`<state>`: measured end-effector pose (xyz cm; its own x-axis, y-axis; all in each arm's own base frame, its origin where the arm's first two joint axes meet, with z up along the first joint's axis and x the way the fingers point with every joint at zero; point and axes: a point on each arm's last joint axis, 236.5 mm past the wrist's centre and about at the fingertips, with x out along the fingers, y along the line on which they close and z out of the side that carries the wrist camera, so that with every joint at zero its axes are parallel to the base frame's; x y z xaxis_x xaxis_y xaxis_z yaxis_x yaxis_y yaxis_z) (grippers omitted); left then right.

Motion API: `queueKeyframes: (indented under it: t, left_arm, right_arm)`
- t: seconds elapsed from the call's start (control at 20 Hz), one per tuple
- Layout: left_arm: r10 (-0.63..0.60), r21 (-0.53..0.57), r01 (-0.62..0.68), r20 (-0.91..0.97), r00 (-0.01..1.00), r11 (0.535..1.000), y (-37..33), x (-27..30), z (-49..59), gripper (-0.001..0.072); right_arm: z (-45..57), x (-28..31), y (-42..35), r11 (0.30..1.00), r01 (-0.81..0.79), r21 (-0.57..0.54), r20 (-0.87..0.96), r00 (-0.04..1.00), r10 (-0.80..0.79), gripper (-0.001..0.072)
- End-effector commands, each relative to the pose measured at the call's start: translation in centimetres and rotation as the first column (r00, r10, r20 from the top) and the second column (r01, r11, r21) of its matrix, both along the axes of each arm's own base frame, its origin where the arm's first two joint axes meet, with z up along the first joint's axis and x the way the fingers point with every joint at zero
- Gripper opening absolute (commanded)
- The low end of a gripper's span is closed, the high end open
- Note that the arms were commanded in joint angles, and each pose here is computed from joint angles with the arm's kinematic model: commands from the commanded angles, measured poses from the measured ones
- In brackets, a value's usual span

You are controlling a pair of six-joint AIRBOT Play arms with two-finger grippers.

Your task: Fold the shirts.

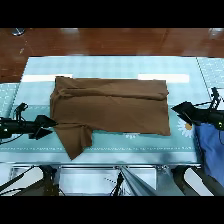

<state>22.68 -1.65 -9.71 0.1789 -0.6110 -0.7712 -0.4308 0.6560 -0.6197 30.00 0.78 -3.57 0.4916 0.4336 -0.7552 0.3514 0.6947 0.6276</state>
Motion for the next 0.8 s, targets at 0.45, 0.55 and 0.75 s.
queueKeyframes:
  t: [0.45,0.55,0.75]
  left_arm:
    - [-0.242,-0.029,0.244,0.048,0.969,0.969,-5.3,-2.3,-0.9,0.0020]
    - [-0.241,-0.016,0.242,0.058,0.969,0.970,-5.1,-2.0,-1.0,0.0026]
    - [-0.231,-0.016,0.232,0.064,0.971,0.973,-5.1,-1.7,-0.9,0.0026]
  right_arm:
    - [-3.4,-6.0,-5.6,0.989,0.116,-0.089,-0.223,0.966,-0.133,0.0629]
    - [-3.9,-8.3,-4.4,0.997,0.019,-0.074,-0.293,0.955,-0.040,0.0629]
    - [-3.6,-8.1,-1.0,0.997,0.009,0.075,-0.272,0.962,0.012,0.0628]
